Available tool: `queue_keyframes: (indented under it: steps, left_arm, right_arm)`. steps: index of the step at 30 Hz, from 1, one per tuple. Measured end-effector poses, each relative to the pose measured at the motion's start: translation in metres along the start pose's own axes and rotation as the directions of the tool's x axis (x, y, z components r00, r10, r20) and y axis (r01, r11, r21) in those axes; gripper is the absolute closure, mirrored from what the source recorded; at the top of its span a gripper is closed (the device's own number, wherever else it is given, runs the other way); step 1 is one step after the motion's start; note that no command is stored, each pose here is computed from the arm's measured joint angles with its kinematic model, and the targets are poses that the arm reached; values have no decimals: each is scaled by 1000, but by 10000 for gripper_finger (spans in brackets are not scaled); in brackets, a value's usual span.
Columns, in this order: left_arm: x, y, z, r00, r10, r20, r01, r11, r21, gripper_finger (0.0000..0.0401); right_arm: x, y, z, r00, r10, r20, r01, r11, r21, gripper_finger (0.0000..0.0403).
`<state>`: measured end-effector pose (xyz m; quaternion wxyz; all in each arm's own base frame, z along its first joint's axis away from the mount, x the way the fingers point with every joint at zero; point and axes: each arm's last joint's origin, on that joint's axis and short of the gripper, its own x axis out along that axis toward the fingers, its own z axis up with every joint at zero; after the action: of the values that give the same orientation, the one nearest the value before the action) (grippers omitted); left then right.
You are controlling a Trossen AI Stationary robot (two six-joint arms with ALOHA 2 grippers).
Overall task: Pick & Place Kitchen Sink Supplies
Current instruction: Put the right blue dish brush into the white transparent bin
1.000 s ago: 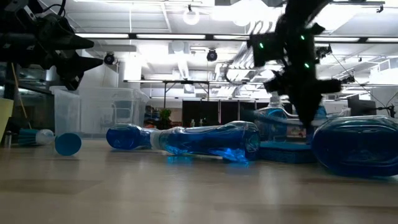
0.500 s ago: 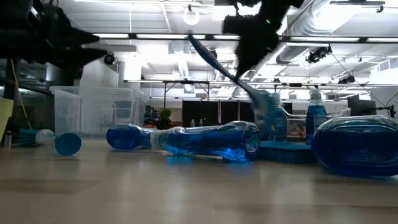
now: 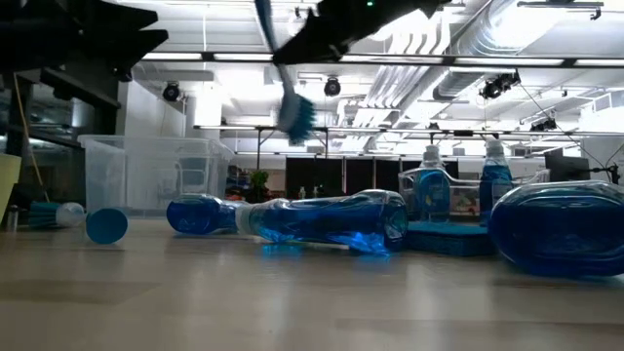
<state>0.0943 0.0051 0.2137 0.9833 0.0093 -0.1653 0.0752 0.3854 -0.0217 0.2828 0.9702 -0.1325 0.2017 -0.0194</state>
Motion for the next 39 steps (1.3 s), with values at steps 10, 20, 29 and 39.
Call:
queue_keyframes:
  steps: [10,20,29,39]
  left_arm:
    - [22,-3,-3,1000,2,-20,-2,1000,12,204]
    - [69,-9,12,990,-24,-138,29,999,31,204]
    - [116,-15,16,977,-25,-210,37,998,52,204]
    - [131,-17,19,974,-26,-227,36,998,41,205]
  right_arm:
    - [33,3,-7,989,20,150,-20,1000,2,371]
    - [36,3,-9,989,10,151,-11,1000,7,371]
    - [36,4,-12,992,8,127,-9,1000,8,371]
    - [37,4,-18,998,-25,56,24,1000,14,371]
